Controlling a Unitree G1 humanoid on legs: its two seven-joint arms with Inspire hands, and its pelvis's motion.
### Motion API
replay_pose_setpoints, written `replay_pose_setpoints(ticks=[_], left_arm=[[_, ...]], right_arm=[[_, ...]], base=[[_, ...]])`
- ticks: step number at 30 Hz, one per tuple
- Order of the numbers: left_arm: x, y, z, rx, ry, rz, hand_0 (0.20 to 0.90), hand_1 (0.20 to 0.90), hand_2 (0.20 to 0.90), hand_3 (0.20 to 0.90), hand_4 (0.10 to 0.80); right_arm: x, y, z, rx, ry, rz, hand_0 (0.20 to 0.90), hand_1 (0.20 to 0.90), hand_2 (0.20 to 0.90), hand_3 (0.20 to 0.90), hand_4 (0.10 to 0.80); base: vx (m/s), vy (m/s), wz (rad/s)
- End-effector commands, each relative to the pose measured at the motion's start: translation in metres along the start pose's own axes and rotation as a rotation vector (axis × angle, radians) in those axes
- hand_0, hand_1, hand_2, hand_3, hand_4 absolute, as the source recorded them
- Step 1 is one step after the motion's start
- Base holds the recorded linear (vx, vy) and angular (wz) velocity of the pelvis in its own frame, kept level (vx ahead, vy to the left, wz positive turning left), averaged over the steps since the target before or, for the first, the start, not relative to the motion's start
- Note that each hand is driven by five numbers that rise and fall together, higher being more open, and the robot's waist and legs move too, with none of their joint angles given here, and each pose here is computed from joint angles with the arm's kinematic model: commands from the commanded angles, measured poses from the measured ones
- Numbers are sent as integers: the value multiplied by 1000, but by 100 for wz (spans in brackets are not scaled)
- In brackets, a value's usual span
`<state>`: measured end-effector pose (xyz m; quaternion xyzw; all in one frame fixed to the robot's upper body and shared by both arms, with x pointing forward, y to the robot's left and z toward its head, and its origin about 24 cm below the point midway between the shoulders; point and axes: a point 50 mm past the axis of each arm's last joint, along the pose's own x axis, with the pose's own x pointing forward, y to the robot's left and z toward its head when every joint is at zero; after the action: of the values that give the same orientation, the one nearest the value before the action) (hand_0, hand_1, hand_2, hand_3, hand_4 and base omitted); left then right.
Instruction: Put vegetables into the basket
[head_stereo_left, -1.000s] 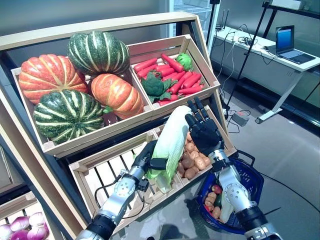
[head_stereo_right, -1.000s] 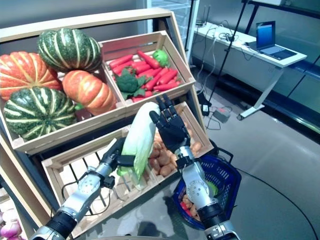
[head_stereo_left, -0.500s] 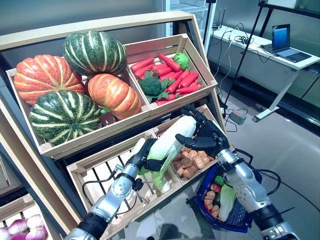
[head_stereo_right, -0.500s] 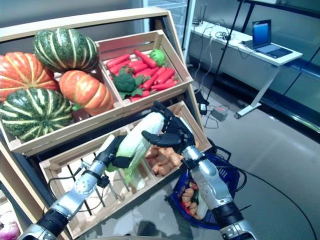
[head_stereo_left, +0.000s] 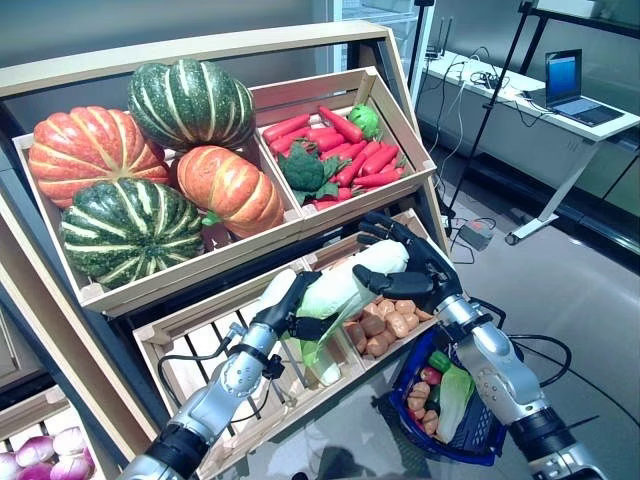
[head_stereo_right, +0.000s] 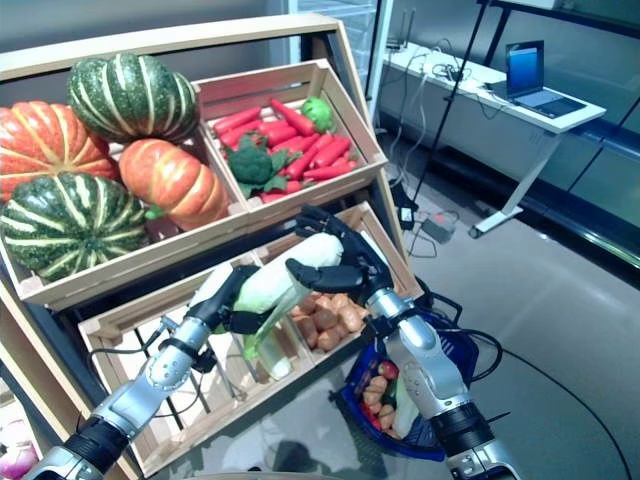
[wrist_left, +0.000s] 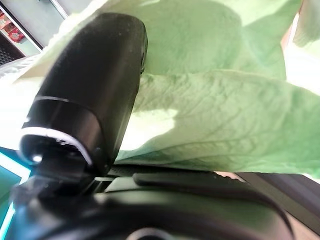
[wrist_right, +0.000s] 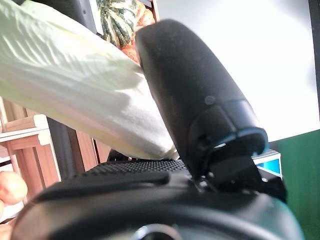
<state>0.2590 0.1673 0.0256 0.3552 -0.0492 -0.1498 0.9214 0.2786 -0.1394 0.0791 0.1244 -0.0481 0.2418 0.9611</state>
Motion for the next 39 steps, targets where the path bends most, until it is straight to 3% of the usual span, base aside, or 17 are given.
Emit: replay_pose_setpoints(ticks=[1, 13, 14, 15, 16, 32, 39], left_arm=[[28, 8, 86, 38, -494, -5, 300, 300, 300, 300, 400], [29, 8, 87, 41, -490, 4, 300, 300, 300, 300, 400], [29, 7, 86, 40, -485, 1, 359, 359, 359, 359, 439], [29, 6, 85, 37, -477, -11, 804, 804, 804, 804, 736], [29, 6, 85, 37, -472, -16, 900, 900, 900, 900, 800], [26, 3, 53, 113, -327, -13, 900, 900, 900, 900, 800], [17, 5, 23, 158, -209, -8, 900, 900, 900, 900, 800]], right_arm=[[31, 35, 60, 74, -328, 174, 300, 300, 300, 300, 400], [30, 34, 60, 87, -338, 162, 300, 300, 300, 300, 400], [30, 34, 60, 88, -339, 162, 300, 300, 300, 300, 400], [30, 34, 60, 88, -341, 160, 300, 300, 300, 300, 400], [30, 34, 61, 88, -344, 159, 300, 300, 300, 300, 400], [23, 18, 72, 38, -404, 100, 300, 300, 300, 300, 400], [16, 4, 81, -14, -432, 61, 300, 300, 300, 300, 400]], base=[[0, 0, 0], [0, 0, 0], [0, 0, 0], [0, 0, 0], [0, 0, 0], [0, 0, 0], [0, 0, 0]])
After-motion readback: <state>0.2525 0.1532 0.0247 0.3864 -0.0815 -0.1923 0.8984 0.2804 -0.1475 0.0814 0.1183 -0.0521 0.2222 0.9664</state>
